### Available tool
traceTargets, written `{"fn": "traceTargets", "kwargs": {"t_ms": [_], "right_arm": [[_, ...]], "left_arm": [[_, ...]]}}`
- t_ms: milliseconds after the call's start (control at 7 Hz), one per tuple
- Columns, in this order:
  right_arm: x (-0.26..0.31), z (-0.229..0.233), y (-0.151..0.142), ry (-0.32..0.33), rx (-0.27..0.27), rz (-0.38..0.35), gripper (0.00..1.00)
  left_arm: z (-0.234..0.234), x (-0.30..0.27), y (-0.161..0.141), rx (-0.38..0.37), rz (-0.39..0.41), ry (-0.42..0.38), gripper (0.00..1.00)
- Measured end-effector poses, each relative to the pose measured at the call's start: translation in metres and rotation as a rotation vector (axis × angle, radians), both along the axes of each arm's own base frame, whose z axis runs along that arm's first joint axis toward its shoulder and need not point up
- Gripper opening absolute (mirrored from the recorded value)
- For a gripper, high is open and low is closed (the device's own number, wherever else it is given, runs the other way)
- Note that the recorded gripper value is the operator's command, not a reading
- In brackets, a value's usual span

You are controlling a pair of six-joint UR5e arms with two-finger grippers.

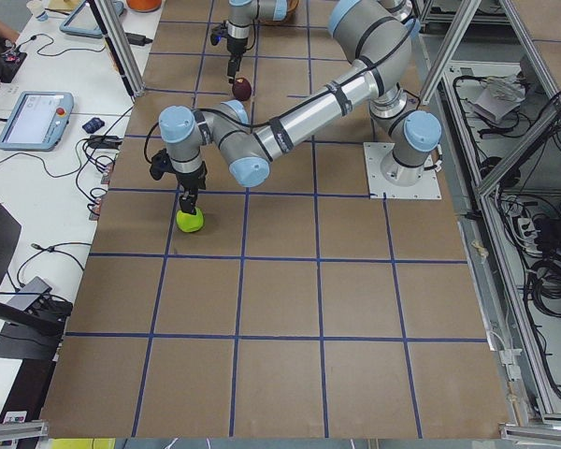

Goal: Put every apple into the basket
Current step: 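Grasp the purple apple with the right gripper while the left gripper reaches the green apple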

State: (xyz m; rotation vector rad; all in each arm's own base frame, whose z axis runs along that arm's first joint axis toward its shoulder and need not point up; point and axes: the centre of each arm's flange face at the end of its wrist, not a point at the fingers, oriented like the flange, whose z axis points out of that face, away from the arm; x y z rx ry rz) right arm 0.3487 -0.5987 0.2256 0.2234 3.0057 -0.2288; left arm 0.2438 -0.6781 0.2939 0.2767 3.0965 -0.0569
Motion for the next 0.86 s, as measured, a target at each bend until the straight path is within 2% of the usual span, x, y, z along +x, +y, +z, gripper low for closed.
{"fn": "traceTargets", "kwargs": {"t_ms": [143,286,429,714,857], "right_arm": [[0.003,-0.016,0.000,0.008,0.022,0.010,1.00],[0.004,-0.028,0.000,0.012,0.039,0.017,0.82],[0.005,-0.035,0.000,0.010,0.051,0.023,0.52],[0.007,-0.038,0.001,0.001,0.061,0.042,0.46],[0.007,-0.034,0.000,-0.001,0.064,0.048,0.44]], "left_arm": [[-0.014,0.022,0.001,-0.015,0.000,0.016,1.00],[-0.029,0.035,0.004,-0.023,0.009,0.041,1.00],[-0.045,0.042,0.005,-0.025,0.030,0.078,1.00],[-0.051,0.042,0.004,-0.028,0.100,0.116,1.00],[-0.054,0.038,0.000,-0.045,0.119,0.162,1.00]]}}
